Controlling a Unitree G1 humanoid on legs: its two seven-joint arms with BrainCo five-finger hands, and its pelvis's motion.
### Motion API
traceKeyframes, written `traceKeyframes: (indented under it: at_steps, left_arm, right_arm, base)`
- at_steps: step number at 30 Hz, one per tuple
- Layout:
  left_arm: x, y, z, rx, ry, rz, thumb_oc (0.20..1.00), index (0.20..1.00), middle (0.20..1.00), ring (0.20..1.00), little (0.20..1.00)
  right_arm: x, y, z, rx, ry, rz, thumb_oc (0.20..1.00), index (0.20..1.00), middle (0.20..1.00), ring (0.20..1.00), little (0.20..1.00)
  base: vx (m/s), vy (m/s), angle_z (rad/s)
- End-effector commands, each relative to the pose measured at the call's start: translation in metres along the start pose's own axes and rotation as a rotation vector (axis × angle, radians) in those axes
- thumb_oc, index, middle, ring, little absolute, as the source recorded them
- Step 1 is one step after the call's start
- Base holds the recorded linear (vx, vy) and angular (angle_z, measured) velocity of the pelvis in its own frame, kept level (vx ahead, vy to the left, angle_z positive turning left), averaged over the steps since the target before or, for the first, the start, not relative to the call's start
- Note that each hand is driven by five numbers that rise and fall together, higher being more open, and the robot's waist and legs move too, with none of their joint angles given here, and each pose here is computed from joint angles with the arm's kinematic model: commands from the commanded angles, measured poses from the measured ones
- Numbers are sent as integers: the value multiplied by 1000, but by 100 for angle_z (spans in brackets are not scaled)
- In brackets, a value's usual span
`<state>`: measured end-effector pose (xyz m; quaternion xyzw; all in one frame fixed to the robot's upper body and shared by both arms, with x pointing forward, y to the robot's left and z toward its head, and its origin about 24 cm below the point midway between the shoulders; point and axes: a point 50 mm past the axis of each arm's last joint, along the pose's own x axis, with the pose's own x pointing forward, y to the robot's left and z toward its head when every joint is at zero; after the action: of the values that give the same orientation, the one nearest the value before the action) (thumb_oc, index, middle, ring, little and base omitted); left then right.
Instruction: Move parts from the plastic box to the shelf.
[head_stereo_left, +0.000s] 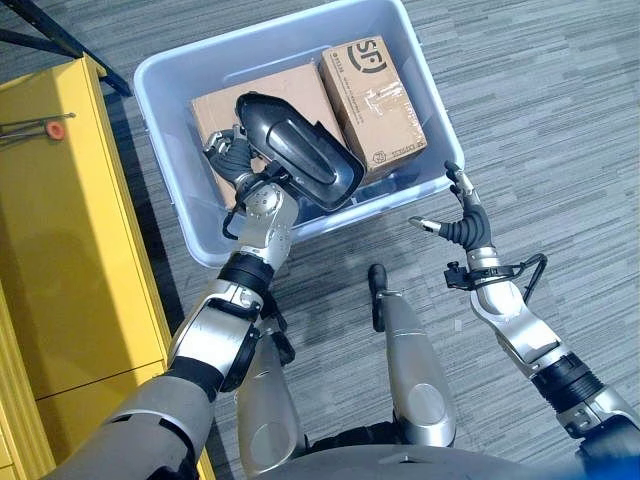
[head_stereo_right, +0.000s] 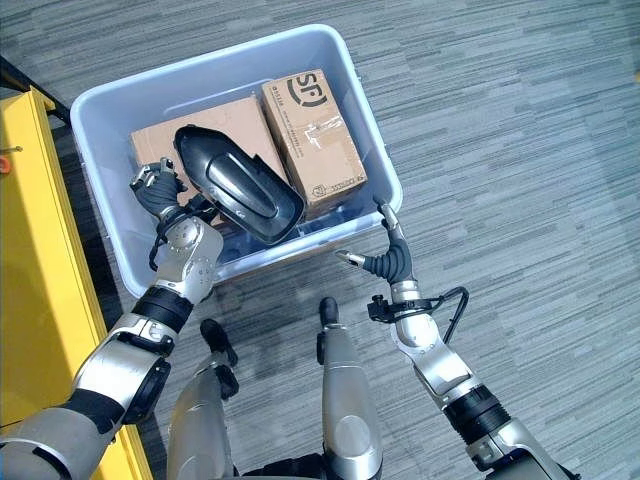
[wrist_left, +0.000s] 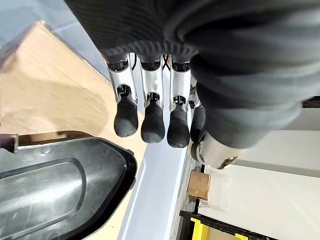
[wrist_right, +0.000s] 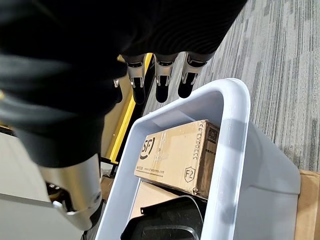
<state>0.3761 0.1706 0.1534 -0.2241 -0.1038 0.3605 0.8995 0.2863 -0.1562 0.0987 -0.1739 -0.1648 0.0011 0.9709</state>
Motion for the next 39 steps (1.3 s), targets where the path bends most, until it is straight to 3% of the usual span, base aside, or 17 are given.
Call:
traceKeyframes:
  at_steps: [1, 3, 4, 5, 6, 15, 24, 39]
  left_arm:
    - [4, -15, 23, -31, -82, -55, 200, 200, 200, 200, 200]
    - [3, -16, 19, 0, -73, -75, 200, 200, 200, 200, 200]
    - [2, -15, 18, 11, -66, -81, 395, 395, 395, 395, 395]
    - [1, -15, 13, 26, -40, -87, 940, 940, 940, 940, 940]
    - [0, -14, 9, 37, -24, -89, 1000, 1000, 1000, 1000, 1000]
    - [-32, -1, -46, 50, 233, -26, 1000, 1000, 1000, 1000, 1000]
    - [-35, 11, -49, 75, 197, 159, 1000, 1000, 1000, 1000, 1000]
    - [-27, 3, -47, 49, 277, 218, 1000, 1000, 1000, 1000, 1000]
  right_arm:
    - [4, -6, 18, 33, -84, -18, 1000, 1000, 1000, 1000, 1000]
    - [4, -7, 17, 32, -78, -13, 1000, 1000, 1000, 1000, 1000]
    - [4, -7, 17, 30, -78, -12, 1000, 1000, 1000, 1000, 1000]
    - [4, -6, 17, 29, -78, -8, 1000, 1000, 1000, 1000, 1000]
    - [4, -6, 16, 30, -78, -7, 1000, 1000, 1000, 1000, 1000]
    - [5, -2, 14, 27, -73, -11, 1000, 1000, 1000, 1000, 1000]
    - [4, -2, 11, 27, -67, -23, 1000, 1000, 1000, 1000, 1000]
    - [12, -1, 12, 3, -73, -41, 1000, 1000, 1000, 1000, 1000]
  base:
    - [3, -10, -5]
    - [1, -10, -5]
    - [-6, -7, -4]
    - [-7, -8, -4]
    - [-8, -13, -4]
    - [3, -47, -1]
    - [15, -68, -1]
    - [5, -39, 0]
